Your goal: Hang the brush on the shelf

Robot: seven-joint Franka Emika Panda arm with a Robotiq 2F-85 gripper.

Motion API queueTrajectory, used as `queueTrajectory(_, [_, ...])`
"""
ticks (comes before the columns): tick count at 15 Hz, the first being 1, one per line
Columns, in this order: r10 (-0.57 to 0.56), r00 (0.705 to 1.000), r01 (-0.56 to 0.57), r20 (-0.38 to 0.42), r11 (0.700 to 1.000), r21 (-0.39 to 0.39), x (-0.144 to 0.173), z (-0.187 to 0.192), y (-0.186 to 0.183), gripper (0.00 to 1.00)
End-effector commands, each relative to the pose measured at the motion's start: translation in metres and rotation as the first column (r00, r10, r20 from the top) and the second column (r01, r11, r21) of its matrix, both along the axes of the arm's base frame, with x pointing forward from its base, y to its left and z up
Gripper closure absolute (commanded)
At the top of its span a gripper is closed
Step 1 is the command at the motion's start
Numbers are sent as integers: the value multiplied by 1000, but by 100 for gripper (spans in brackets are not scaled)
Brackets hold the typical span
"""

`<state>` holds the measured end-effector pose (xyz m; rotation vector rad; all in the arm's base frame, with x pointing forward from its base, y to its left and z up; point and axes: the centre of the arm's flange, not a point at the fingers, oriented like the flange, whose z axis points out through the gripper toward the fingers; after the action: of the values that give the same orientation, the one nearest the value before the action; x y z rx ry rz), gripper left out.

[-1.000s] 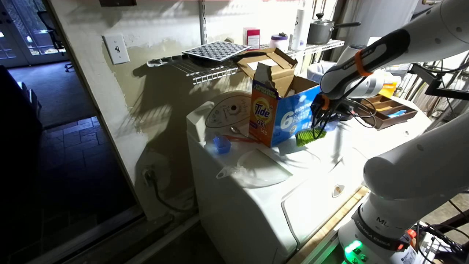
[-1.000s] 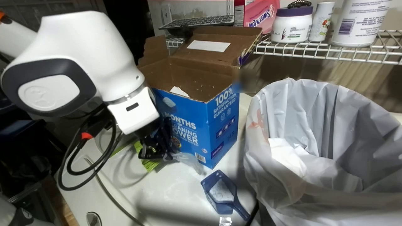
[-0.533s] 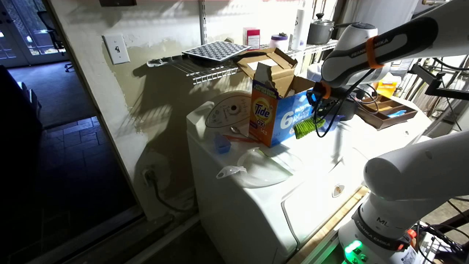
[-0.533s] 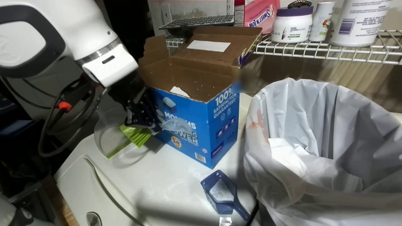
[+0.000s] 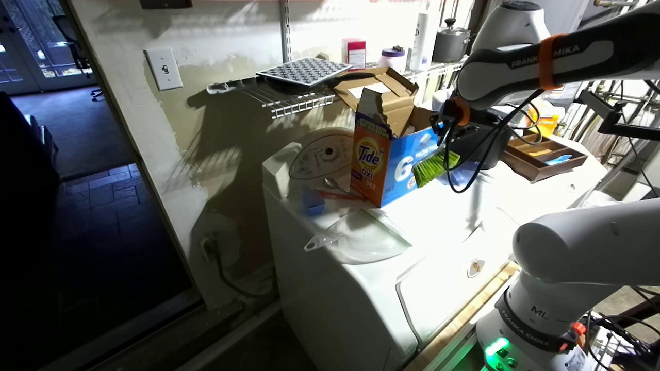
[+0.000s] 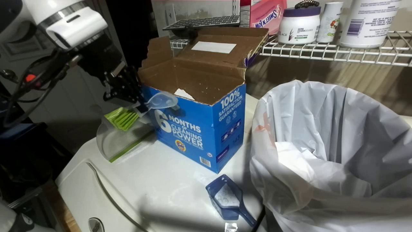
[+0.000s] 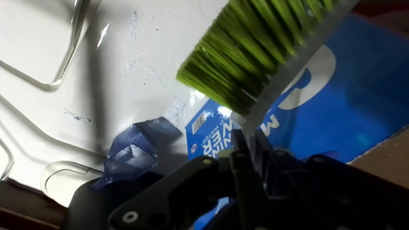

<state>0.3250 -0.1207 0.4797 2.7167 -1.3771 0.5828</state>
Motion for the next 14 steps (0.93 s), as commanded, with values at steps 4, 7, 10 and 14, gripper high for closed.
queueTrajectory(4, [169,983,-163,78,984,-77,23,54,41,97])
queueTrajectory(7, [255,959,-238,125,962,-134,33,78,62,97])
queueTrajectory(10, [335,928,-303,164,934,-189,39,98,86,97])
queueTrajectory(14, [432,884,-389,181,892,-231,46,123,110,97])
